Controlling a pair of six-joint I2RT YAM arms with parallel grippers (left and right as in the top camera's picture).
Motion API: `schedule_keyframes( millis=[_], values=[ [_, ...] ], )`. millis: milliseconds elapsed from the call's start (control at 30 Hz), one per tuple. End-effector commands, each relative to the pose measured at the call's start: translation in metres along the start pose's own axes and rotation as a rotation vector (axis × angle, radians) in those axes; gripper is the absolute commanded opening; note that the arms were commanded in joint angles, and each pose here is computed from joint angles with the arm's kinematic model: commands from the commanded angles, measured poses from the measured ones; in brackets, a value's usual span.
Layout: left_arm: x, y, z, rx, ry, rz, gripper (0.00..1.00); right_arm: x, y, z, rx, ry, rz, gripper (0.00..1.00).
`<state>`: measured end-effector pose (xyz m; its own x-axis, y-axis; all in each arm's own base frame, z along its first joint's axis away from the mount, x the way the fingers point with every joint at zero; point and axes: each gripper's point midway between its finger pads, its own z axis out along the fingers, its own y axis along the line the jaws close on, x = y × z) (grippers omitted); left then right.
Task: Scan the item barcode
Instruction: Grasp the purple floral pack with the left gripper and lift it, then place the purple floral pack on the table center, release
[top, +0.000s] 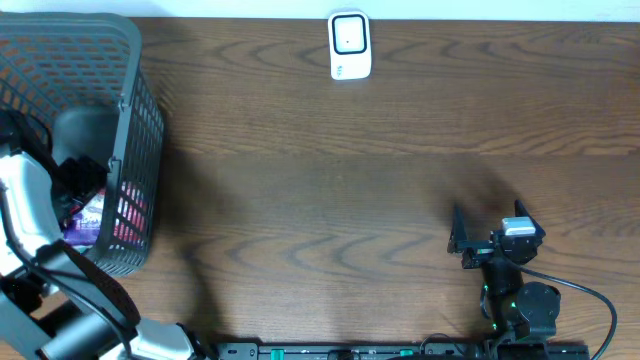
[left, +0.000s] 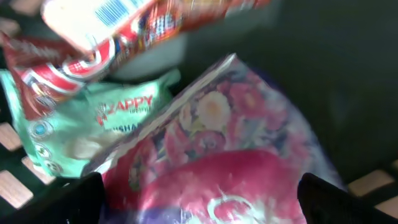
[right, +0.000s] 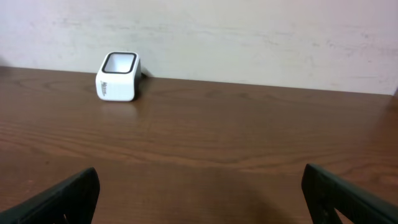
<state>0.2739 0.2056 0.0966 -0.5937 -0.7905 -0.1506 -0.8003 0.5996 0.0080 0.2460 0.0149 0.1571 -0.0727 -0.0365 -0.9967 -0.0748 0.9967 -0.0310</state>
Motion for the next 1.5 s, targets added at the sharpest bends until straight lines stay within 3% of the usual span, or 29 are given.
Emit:
schedule_keyframes(
  millis=[0, 233, 267, 300, 367, 433, 567, 767, 933, 1133, 1300, 1467],
  values=[
    [0.014, 0.001, 0.014, -0.012, 0.085, -0.001, 0.98, 0.001, 0.002, 0.000, -0.008, 0.001, -0.008, 0.99],
    [0.025, 0.003, 0.029, -0.036, 0.161, 0.003, 0.98, 0.001, 0.002, 0.000, -0.008, 0.001, -0.008, 0.99],
    [0.025, 0.003, 0.030, -0.037, 0.163, 0.003, 0.93, 0.001, 0.002, 0.000, -0.008, 0.001, -0.008, 0.99],
    [0.025, 0.003, 0.030, -0.037, 0.164, 0.003, 0.83, 0.001, 0.002, 0.000, -0.008, 0.001, -0.008, 0.99],
    [0.026, 0.004, 0.030, -0.038, 0.167, 0.003, 0.76, 0.001, 0.002, 0.000, -0.008, 0.001, -0.008, 0.99],
    [0.027, 0.004, 0.029, -0.039, 0.171, 0.004, 0.58, 0.001, 0.002, 0.000, -0.008, 0.001, -0.008, 0.99],
    [0.028, 0.004, 0.029, -0.040, 0.173, 0.004, 0.08, 0.001, 0.002, 0.000, -0.008, 0.001, -0.008, 0.99],
    [0.020, 0.002, 0.018, -0.028, 0.151, 0.000, 0.07, 0.001, 0.002, 0.000, -0.008, 0.001, -0.008, 0.99],
    [-0.007, -0.028, -0.025, 0.144, 0.043, -0.006, 0.07, 0.001, 0.002, 0.000, -0.008, 0.001, -0.009, 0.99],
    [-0.048, -0.067, -0.125, 0.424, -0.250, 0.030, 0.08, 0.001, 0.002, 0.000, -0.008, 0.001, -0.009, 0.99],
    [-0.066, -0.068, -0.214, 0.565, -0.519, -0.102, 0.07, 0.001, 0.002, 0.000, -0.008, 0.001, -0.008, 0.99],
    [-0.064, -0.066, -0.284, 0.709, -0.694, -0.201, 0.07, 0.001, 0.002, 0.000, -0.008, 0.001, -0.008, 0.99]
  ],
)
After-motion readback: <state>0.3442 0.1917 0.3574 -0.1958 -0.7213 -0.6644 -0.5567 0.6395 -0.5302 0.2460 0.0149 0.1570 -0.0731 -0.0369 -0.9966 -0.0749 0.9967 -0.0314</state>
